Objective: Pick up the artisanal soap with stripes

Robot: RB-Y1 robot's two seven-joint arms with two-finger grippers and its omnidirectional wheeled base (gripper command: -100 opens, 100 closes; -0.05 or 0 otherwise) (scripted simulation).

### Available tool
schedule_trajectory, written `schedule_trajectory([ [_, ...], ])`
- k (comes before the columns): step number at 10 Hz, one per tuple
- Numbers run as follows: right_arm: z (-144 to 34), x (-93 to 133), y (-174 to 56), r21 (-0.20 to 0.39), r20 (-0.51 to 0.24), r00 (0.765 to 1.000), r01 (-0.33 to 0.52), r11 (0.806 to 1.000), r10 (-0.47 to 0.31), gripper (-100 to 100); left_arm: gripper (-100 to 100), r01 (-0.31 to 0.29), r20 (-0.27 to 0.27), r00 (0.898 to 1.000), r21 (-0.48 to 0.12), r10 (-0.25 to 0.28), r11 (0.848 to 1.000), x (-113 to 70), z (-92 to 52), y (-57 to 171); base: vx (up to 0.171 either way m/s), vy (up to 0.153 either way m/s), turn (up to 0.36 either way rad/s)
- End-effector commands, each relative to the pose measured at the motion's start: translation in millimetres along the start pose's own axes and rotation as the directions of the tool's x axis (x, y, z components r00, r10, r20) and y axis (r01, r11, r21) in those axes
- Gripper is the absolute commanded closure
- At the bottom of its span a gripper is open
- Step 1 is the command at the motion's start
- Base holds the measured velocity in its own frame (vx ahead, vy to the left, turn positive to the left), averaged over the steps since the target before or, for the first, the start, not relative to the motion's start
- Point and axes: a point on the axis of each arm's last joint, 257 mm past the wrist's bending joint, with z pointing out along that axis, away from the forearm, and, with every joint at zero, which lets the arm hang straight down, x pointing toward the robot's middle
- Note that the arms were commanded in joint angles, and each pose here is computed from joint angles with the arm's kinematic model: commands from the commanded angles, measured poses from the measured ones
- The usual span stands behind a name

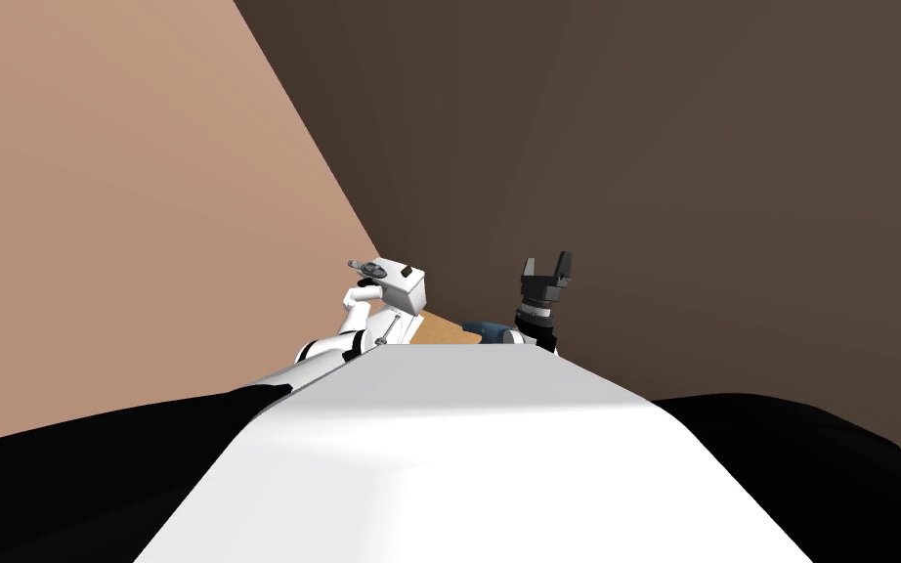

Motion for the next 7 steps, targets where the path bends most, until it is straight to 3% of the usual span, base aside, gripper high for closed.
schedule_trajectory([
  [1, 0.0, 0.0, 0.0, 0.0, 0.0, 1.0, 0.0, 1.0, 0.0, 0, -100, 0.0, 0.001, 1.0, -0.001, 0.0, 1.0, 0.1, 0.0, -0.1, -0.004, -0.004, 0.014],
  [6, 0.0, 0.0, 0.0, 0.0, 0.0, 1.0, 0.0, 1.0, 0.0, 0, -100, 0.0, 0.001, 1.0, -0.001, 0.0, 1.0, 0.1, 0.0, -0.1, -0.003, -0.002, 0.009],
  [7, 0.0, 0.0, 0.0, 0.0, 0.0, 1.0, 0.0, 1.0, 0.0, 0, -100, 0.02, 0.012, 1.0, -0.02, -0.02, 1.0, 1.0, -0.6, 4.1, -0.021, 0.016, 0.001],
])
